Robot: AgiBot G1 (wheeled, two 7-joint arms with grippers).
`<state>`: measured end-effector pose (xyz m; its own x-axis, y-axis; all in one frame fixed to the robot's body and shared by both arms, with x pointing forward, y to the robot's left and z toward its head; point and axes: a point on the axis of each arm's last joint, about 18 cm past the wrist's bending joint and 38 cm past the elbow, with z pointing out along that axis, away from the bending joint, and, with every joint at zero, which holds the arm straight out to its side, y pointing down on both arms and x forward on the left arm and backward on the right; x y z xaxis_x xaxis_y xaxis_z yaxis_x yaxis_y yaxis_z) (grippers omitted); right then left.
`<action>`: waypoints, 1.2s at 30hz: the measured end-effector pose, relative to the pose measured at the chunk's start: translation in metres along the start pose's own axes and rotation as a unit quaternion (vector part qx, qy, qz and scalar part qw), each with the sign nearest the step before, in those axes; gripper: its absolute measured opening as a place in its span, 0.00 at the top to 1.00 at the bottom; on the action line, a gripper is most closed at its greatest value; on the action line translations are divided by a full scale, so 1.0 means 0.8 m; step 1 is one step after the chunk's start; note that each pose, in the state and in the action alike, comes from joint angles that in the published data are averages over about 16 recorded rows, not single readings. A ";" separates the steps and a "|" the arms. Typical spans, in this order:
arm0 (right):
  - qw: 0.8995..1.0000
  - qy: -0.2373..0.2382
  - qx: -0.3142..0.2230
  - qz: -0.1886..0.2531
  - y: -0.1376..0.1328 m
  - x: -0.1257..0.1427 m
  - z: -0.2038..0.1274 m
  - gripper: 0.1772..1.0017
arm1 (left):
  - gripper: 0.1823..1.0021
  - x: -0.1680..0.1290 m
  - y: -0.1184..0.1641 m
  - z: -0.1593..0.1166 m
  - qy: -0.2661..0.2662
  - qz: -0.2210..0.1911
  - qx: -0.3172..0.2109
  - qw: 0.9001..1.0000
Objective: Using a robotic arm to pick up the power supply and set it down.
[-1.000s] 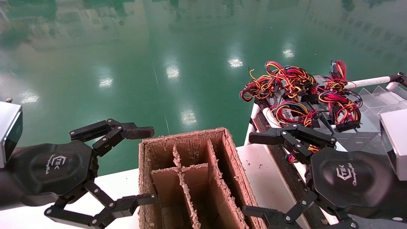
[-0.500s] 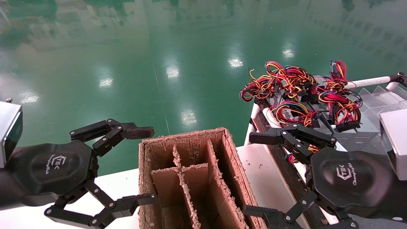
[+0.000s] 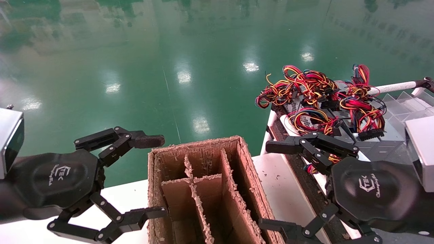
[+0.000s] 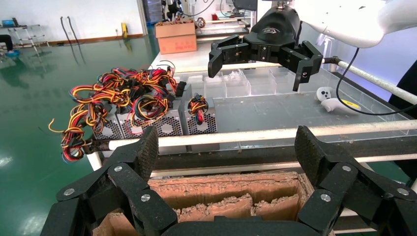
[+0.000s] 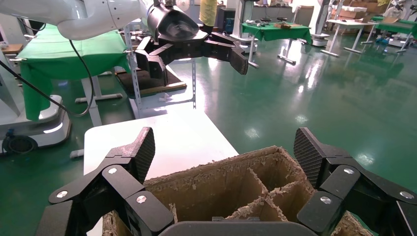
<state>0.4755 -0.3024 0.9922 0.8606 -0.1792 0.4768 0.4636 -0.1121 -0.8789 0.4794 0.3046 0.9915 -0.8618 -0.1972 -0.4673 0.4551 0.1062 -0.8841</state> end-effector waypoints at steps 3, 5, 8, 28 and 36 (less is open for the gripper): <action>1.000 0.000 0.000 0.000 0.000 0.000 0.000 0.00 | 0.00 0.000 0.000 0.000 0.000 0.000 0.000 1.000; 1.000 0.000 0.000 0.000 0.000 0.000 0.000 0.00 | 0.00 0.000 0.000 0.000 0.000 0.000 0.000 1.000; 1.000 0.000 0.000 0.000 0.000 0.000 0.000 0.00 | 0.00 0.000 0.000 0.000 0.000 0.000 0.000 1.000; 1.000 0.000 0.000 0.000 0.000 0.000 0.000 0.00 | 0.00 0.000 0.000 0.000 0.000 0.000 0.000 1.000; 1.000 0.000 0.000 0.000 0.000 0.000 0.000 0.00 | 0.00 0.000 0.000 0.000 0.000 0.000 0.000 1.000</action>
<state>0.4755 -0.3024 0.9922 0.8606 -0.1792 0.4768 0.4636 -0.1120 -0.8789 0.4794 0.3046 0.9915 -0.8618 -0.1972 -0.4673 0.4551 0.1062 -0.8841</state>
